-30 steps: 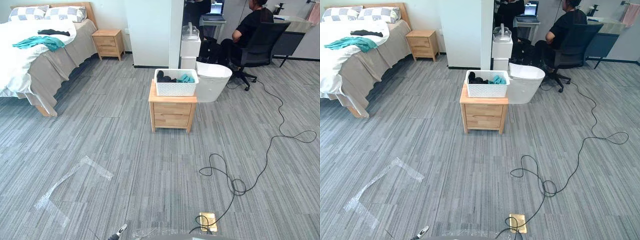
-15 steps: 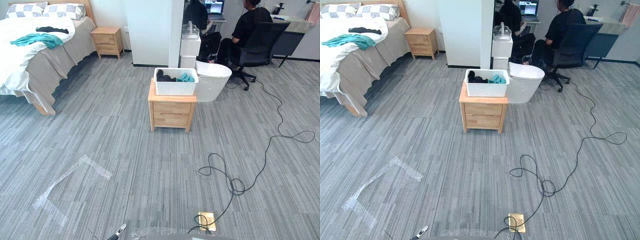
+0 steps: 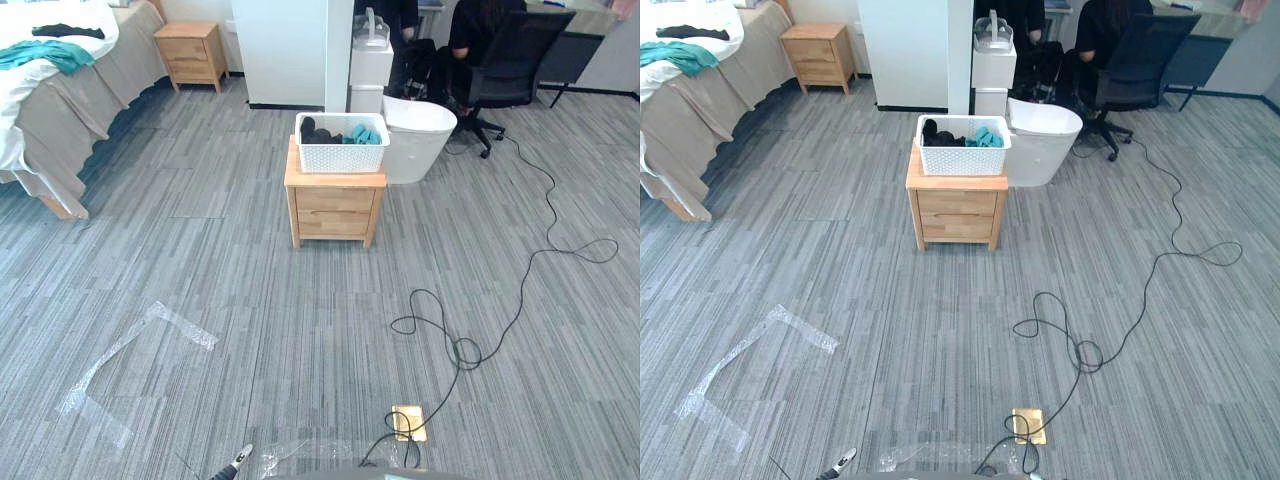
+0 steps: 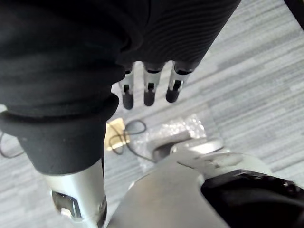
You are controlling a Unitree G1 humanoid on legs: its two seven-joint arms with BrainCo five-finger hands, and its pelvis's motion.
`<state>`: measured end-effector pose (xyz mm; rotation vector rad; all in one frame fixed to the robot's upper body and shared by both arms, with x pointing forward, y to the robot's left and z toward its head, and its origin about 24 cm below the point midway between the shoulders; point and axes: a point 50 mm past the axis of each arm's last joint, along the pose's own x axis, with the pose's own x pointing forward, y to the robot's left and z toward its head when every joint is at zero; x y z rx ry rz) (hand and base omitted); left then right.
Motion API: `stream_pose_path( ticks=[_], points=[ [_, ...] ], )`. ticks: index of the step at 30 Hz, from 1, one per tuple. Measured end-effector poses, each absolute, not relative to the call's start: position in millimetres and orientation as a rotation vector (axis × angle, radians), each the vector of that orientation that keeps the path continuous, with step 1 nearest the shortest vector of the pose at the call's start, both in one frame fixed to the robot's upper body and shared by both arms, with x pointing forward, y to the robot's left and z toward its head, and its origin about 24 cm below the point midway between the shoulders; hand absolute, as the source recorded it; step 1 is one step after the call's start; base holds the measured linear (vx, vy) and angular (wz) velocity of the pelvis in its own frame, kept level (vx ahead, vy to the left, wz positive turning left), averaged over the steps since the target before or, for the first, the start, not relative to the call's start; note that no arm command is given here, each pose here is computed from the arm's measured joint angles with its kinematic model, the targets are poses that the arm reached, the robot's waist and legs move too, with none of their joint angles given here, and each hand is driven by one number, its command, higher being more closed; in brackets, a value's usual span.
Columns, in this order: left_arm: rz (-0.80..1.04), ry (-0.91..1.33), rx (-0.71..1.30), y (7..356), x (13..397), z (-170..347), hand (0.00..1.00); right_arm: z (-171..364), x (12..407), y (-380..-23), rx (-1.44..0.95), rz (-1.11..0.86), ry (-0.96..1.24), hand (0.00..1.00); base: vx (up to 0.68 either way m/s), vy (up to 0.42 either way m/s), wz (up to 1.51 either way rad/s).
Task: Pick up the laundry basket with both hands and put the clothes into the washing machine.
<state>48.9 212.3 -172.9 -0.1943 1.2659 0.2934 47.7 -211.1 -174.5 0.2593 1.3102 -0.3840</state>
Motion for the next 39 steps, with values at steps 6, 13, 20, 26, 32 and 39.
stream_pose_path(
  ticks=[6,13,20,26,32,39],
  points=[
    [0.297,1.245,-0.185,217.6,56.4,-171.0,0.0,-175.0,35.9,-209.4,0.376,-0.498,1.268,0.0,0.02,0.054,0.35],
    [0.258,1.228,-0.163,220.1,67.3,-169.0,0.0,-179.9,4.6,-194.5,0.595,-0.692,1.324,0.0,0.42,-0.092,0.57],
    [0.29,1.156,-0.289,202.5,80.6,-168.7,0.0,-176.9,6.9,-208.1,0.771,-0.922,1.168,0.0,0.69,-0.255,0.25],
    [0.291,1.0,-0.284,214.2,116.1,-154.7,0.0,-165.7,88.4,-220.6,0.599,-0.668,1.07,0.0,0.6,-0.045,-0.5],
    [0.398,1.101,-0.359,209.2,68.4,-166.7,0.0,-163.4,98.5,-215.5,0.459,-0.552,1.077,0.0,0.58,0.292,-0.47],
    [0.393,1.167,-0.314,216.4,56.6,-169.1,0.0,-171.0,76.1,-201.2,0.494,-0.538,1.147,0.0,0.59,0.308,-0.38]
  ],
)
